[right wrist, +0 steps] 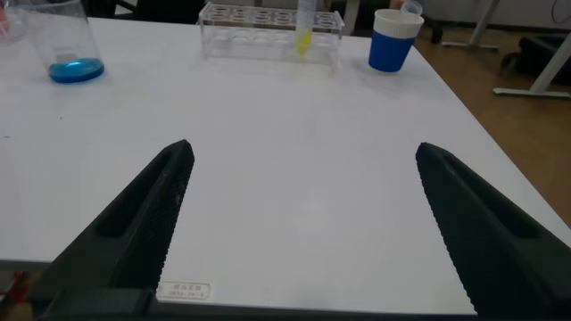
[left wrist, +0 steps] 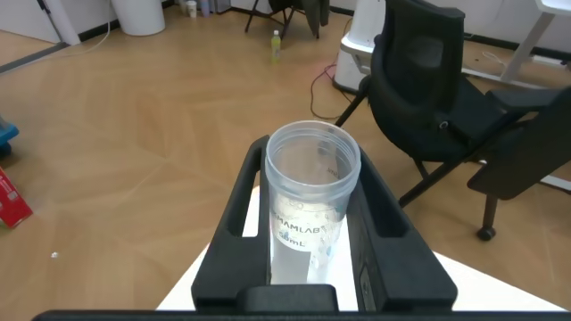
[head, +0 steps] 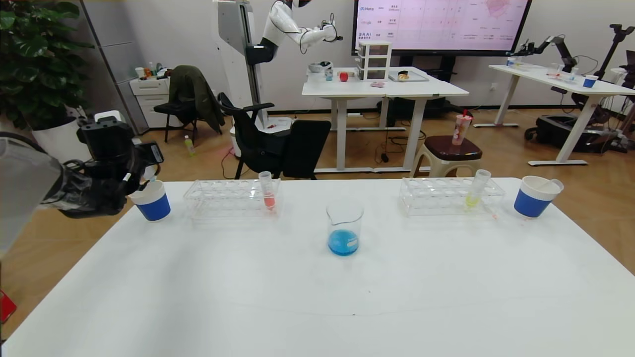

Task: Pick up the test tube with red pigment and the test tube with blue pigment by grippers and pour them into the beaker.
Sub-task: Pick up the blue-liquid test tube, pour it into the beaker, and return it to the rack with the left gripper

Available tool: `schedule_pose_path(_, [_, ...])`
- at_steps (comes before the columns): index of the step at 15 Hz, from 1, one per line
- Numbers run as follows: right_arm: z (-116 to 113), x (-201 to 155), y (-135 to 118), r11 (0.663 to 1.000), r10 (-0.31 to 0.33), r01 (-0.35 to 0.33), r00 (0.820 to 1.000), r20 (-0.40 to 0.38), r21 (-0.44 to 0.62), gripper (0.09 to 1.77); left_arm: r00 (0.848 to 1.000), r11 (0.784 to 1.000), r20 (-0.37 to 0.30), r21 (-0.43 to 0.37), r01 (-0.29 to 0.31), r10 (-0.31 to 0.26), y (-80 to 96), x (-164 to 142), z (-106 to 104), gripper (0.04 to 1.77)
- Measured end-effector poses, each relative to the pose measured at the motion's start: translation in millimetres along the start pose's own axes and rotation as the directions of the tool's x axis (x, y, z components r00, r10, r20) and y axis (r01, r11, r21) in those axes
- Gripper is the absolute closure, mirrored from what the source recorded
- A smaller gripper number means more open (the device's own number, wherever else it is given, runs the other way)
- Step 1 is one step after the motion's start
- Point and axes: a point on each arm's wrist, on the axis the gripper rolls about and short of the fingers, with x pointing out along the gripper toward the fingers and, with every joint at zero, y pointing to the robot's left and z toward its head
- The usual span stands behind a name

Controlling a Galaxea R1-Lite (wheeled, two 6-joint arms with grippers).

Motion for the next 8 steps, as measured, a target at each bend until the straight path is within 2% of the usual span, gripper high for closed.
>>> schedule_pose_path(3, [0,0,0,1.000,0.000,0.000,1.000,0.000,0.000,0.12,1.000,1.000,-0.004,0.000,-0.024,0.024,9.3,9,-17,1.31])
schedule_pose_path(8, [0,0,0,1.000,0.000,0.000,1.000,0.000,0.000,0.12,0.999,1.000,-0.040,0.015,-0.025,0.026,7.7,9,-45,1.31])
